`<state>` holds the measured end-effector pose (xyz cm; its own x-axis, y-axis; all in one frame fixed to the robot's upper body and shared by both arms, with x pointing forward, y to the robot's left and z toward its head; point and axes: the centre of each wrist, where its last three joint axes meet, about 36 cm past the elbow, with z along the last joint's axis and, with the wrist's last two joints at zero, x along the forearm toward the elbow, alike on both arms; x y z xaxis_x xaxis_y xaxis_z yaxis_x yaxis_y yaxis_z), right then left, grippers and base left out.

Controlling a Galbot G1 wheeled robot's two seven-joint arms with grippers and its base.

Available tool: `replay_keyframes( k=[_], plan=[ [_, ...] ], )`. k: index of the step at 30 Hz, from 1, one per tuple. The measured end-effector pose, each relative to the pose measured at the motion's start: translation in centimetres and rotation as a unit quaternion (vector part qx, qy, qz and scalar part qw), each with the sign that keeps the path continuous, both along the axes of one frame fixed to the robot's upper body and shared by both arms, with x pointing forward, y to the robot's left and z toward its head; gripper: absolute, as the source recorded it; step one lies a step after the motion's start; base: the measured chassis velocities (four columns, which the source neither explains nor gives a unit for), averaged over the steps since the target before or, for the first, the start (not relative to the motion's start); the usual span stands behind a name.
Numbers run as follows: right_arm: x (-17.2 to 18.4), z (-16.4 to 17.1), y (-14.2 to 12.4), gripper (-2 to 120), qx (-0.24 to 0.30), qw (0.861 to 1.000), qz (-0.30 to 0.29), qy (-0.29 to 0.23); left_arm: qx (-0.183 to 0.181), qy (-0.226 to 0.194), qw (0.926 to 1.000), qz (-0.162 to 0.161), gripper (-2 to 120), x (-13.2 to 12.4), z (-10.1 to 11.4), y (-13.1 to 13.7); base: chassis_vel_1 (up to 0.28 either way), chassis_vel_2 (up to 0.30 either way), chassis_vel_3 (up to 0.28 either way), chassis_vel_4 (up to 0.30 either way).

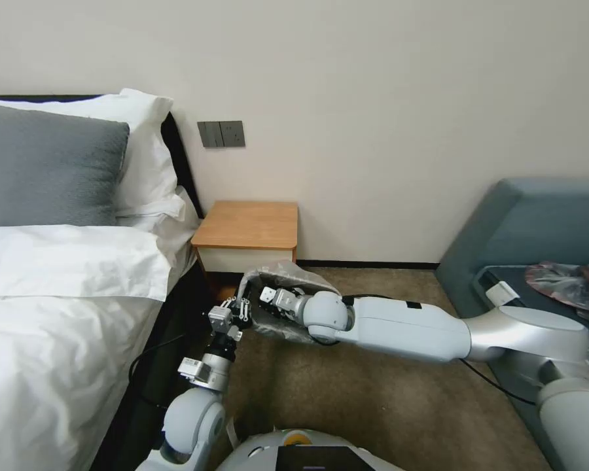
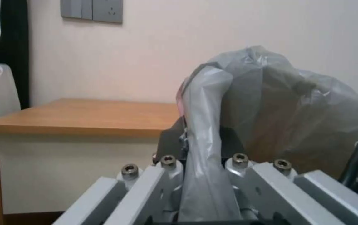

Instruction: Pick up the garbage bag from the table and place it over the trash can.

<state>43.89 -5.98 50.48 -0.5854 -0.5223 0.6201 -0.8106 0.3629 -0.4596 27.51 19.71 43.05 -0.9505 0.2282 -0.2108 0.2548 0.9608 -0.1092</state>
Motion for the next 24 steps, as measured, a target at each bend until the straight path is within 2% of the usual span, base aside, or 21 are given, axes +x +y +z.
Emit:
replay_keyframes(
  k=[7, 19, 24],
  plan=[
    [-1.0, 2.8, -0.3, 0, 0.045, 0.998, -0.025, 0.028, -0.013, 0.017, 0.9997, 0.012, 5, 0.8, -1.6, 0.5, 0.0, 0.0, 0.0, 0.0],
    [-2.6, 6.3, -1.4, 0, 0.091, 0.992, -0.051, 0.072, -0.03, 0.033, 0.9987, 0.023, 5, 1.4, -2.8, 0.6, 0.0, 0.0, 0.0, 0.0],
    [-3.5, 7.6, -3.1, 0, 0.122, 0.986, -0.067, 0.091, -0.049, 0.05, 0.9969, 0.035, 5, 1.5, -3.4, 0.6, 0.0, 0.0, 0.0, 0.0]
  ],
)
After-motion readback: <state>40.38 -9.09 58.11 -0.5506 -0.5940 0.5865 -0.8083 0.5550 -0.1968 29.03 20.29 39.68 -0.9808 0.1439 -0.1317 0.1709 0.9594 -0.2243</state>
